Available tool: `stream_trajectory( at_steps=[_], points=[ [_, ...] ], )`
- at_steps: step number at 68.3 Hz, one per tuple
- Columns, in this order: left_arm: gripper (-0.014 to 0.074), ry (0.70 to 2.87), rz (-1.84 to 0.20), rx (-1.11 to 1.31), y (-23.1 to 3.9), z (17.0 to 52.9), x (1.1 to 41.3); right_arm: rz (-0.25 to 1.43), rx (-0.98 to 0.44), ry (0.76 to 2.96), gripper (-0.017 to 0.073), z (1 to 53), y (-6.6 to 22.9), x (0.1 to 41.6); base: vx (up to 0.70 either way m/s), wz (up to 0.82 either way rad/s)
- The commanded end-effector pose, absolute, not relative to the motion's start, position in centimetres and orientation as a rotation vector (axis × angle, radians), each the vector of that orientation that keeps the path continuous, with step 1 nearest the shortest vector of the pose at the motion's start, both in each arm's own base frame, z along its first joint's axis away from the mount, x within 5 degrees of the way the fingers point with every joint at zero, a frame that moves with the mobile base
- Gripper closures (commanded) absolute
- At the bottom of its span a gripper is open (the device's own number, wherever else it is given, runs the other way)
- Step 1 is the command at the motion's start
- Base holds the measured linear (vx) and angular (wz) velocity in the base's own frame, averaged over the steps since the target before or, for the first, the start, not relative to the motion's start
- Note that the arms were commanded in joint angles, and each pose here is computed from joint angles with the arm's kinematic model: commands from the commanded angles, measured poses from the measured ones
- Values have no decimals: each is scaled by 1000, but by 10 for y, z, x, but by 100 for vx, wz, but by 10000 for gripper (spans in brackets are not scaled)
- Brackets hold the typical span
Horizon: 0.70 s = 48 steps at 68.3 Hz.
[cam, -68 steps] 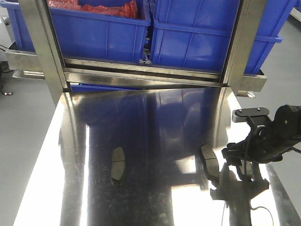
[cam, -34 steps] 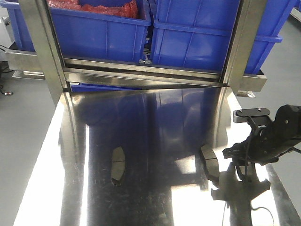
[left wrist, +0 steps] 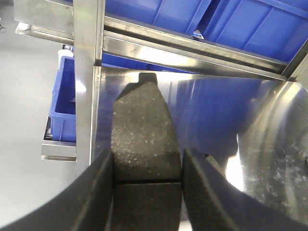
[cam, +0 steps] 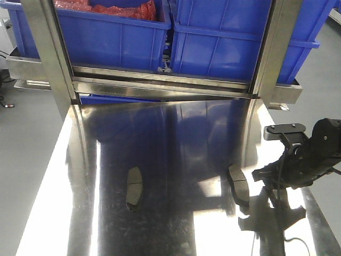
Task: Move and align brake pads A on conveyor
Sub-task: 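Close the right gripper on the brake pad and lift it away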
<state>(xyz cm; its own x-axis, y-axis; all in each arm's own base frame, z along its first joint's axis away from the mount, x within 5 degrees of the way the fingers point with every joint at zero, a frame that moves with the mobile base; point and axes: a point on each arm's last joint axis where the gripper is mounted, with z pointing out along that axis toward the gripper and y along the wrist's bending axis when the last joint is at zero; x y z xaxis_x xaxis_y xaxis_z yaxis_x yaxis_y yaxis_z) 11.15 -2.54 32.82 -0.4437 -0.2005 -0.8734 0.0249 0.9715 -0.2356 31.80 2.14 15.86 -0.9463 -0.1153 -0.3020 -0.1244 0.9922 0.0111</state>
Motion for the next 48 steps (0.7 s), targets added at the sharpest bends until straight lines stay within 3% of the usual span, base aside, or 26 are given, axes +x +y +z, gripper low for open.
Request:
stream_trajectory(
  at_steps=[1, 48],
  points=[
    [416, 1923, -295, -87, -28, 343, 113, 37, -180, 2719, 481, 186, 22, 322, 0, 0],
    [416, 1923, -295, -87, -28, 343, 113, 36, -163, 2467, 483, 260, 20, 293, 0, 0]
  ],
)
